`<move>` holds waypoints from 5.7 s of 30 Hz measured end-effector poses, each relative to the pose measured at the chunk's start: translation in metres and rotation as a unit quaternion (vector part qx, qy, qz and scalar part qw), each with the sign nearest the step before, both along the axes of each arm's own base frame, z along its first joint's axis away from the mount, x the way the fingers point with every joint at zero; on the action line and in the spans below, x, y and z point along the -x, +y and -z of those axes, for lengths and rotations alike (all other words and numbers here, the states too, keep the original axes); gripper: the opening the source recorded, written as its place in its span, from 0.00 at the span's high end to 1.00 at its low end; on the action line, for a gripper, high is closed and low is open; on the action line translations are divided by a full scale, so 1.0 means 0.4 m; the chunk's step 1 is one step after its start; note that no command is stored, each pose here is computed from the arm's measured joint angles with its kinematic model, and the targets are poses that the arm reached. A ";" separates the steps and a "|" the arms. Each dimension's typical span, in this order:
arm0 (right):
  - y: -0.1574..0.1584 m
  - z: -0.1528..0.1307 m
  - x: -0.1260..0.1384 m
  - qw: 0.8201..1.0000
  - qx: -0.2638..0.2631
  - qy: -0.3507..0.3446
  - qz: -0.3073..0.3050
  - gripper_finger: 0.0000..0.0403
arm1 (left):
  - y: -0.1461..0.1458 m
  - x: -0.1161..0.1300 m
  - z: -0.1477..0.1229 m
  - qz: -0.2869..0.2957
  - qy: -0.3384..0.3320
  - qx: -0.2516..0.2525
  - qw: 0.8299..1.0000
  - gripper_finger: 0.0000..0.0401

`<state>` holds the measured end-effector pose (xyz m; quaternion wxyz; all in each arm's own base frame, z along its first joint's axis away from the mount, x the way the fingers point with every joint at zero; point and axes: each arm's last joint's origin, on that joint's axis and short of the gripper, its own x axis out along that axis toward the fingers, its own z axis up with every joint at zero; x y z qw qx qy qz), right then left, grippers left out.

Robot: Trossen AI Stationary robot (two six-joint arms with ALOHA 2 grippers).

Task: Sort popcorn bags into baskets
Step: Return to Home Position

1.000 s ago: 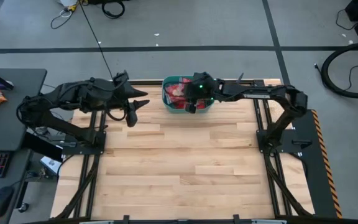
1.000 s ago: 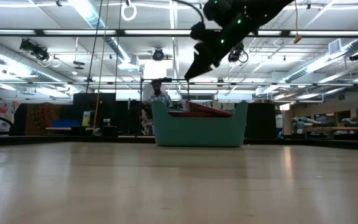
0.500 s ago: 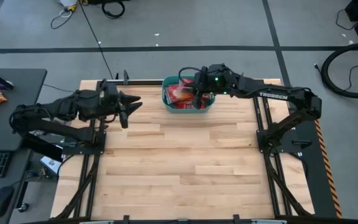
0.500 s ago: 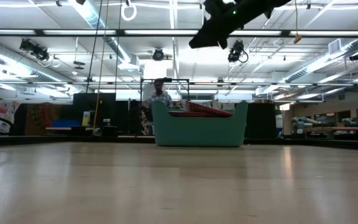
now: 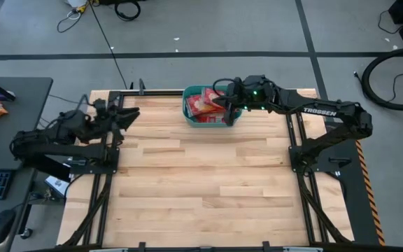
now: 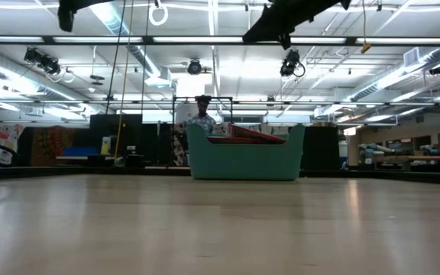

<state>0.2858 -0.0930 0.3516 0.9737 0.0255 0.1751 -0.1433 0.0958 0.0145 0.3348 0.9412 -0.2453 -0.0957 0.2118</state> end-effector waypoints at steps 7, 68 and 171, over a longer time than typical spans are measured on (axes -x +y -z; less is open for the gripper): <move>0.025 0.082 0.045 0.996 -0.065 -0.051 0.021 0.95 | 0.001 0.070 0.049 -0.014 -0.070 0.018 0.997 0.71; 0.127 0.488 0.418 0.911 -0.343 -0.215 0.084 0.97 | 0.015 0.013 0.404 -0.102 -0.135 0.215 0.962 0.71; 0.117 0.500 0.425 0.992 0.108 -0.064 0.004 0.97 | 0.025 0.007 0.415 -0.213 0.344 -0.375 0.834 0.71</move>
